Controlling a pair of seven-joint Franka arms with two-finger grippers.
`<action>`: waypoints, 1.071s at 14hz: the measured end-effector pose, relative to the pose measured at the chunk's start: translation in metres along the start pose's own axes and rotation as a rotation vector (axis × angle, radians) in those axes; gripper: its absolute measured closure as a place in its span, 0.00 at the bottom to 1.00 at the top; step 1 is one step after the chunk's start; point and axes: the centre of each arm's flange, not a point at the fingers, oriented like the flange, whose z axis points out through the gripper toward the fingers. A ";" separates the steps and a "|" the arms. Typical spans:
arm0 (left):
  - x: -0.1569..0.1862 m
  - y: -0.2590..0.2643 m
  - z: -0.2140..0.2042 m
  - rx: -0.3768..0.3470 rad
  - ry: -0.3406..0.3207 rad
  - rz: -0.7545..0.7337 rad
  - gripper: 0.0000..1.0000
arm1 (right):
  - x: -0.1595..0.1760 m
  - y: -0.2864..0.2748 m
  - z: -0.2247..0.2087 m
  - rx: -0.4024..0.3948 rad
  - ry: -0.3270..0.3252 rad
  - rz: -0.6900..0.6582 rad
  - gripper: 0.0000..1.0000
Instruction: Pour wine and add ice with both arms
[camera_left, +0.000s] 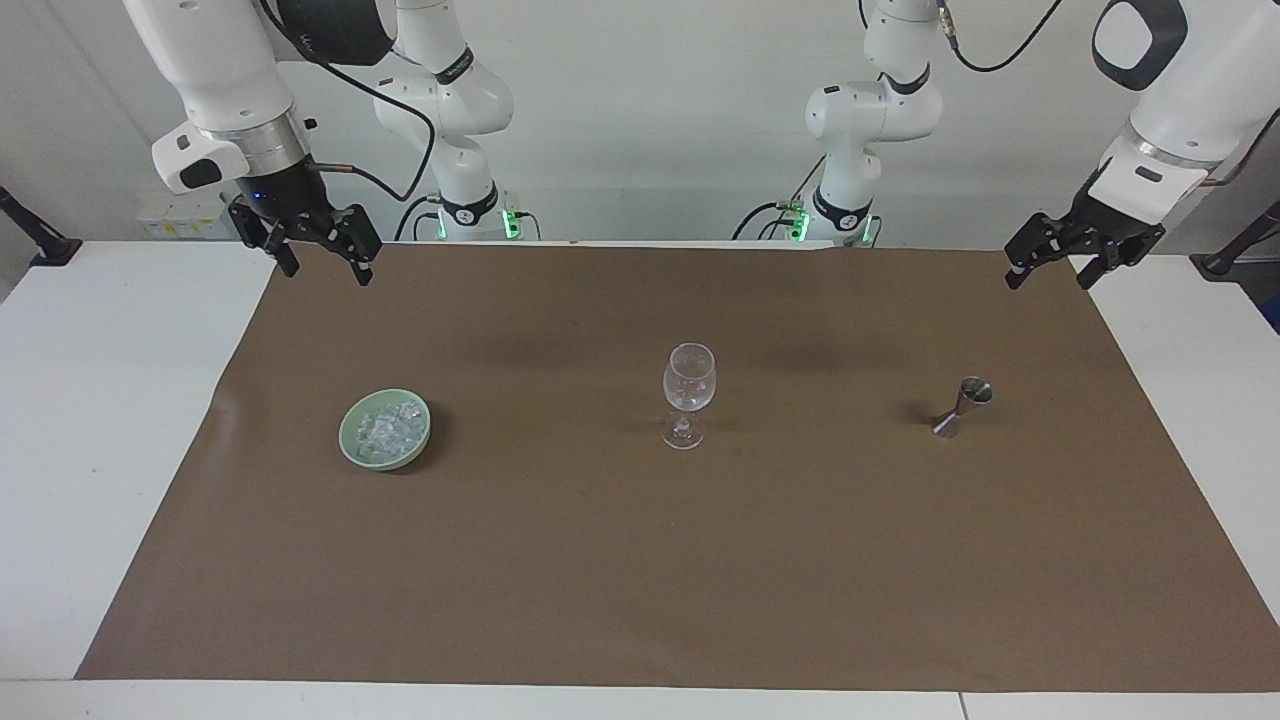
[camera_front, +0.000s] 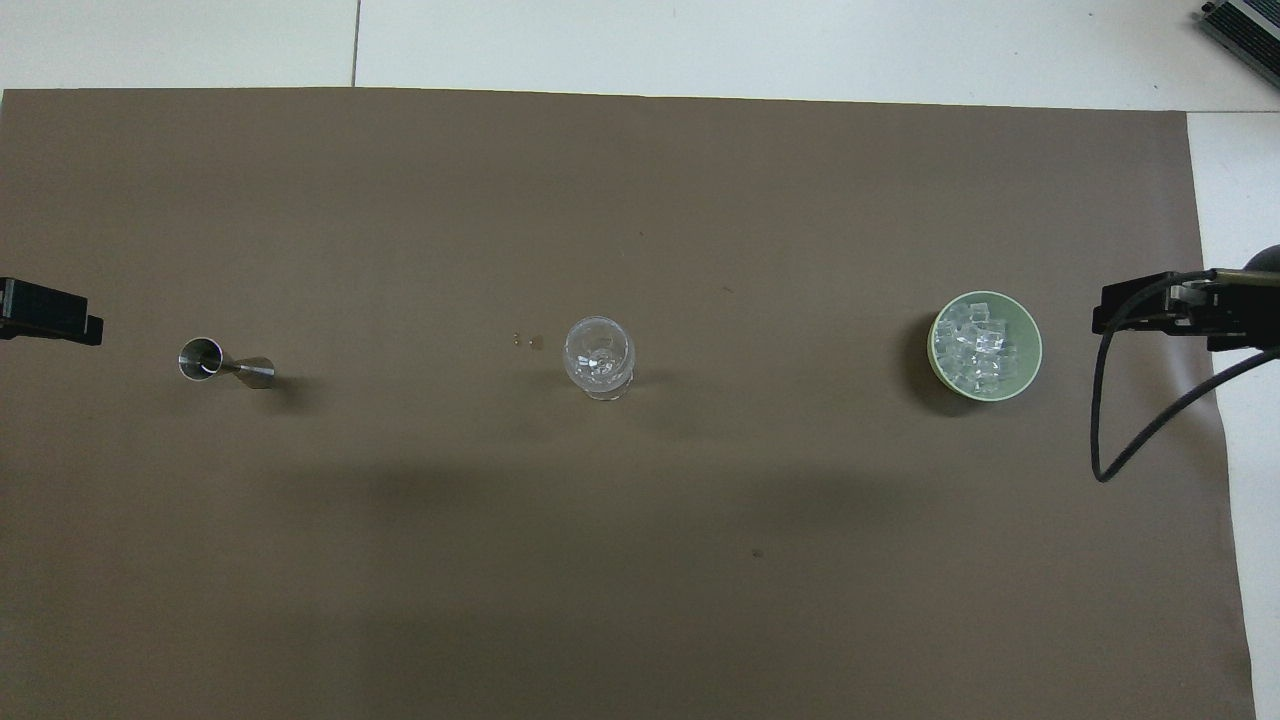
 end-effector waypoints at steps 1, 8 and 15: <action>0.000 0.000 0.000 0.000 0.000 0.000 0.00 | -0.001 0.001 -0.004 -0.002 -0.003 0.000 0.00; 0.000 0.000 0.000 0.000 -0.002 -0.022 0.00 | -0.005 0.003 -0.018 -0.004 -0.018 -0.013 0.00; -0.008 -0.044 0.000 -0.101 -0.031 -0.468 0.00 | -0.006 0.006 -0.013 -0.007 -0.038 -0.016 0.00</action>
